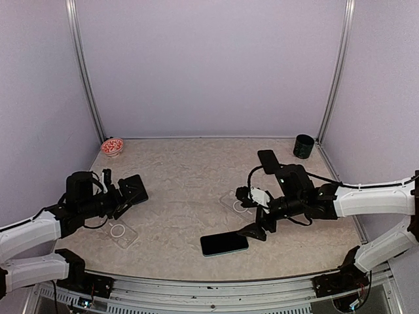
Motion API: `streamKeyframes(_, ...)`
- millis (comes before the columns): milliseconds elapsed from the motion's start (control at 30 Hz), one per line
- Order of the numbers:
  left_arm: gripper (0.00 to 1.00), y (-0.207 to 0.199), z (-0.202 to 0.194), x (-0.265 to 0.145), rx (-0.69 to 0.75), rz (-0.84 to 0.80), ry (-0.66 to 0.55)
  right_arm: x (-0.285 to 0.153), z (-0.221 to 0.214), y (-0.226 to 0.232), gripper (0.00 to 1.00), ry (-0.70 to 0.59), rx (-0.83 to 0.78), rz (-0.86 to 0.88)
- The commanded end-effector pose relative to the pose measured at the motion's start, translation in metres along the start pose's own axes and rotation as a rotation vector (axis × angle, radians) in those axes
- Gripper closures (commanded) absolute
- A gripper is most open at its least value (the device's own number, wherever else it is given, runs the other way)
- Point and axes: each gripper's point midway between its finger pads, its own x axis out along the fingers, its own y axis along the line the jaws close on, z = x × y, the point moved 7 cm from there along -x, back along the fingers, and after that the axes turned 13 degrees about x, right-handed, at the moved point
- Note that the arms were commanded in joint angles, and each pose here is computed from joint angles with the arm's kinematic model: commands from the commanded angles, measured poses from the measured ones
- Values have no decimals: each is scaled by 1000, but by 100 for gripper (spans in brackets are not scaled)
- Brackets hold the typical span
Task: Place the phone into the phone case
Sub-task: Pick up the phone at the center of the board.
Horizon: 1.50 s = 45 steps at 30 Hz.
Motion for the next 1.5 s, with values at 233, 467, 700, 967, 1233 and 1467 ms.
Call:
streamKeyframes(233,1,-21,-6,0,19,-88,-14,41,-34,3,1,73,-104,128)
streamKeyframes(467,1,-28,-8,0,20,-100,-12,46,-43,4,1,65,-151,142)
streamKeyframes(700,1,-34,-14,5,17,-112,-2,61,-38,-16,1,101,-101,9)
streamKeyframes(967,1,-35,-19,7,16,-110,13,62,-45,2,1,121,-99,198)
streamKeyframes(1233,1,-34,-23,11,3,-120,21,66,-56,3,1,148,-115,216)
streamKeyframes(1467,1,-36,-24,12,7,-122,32,72,-58,1,1,169,-136,211)
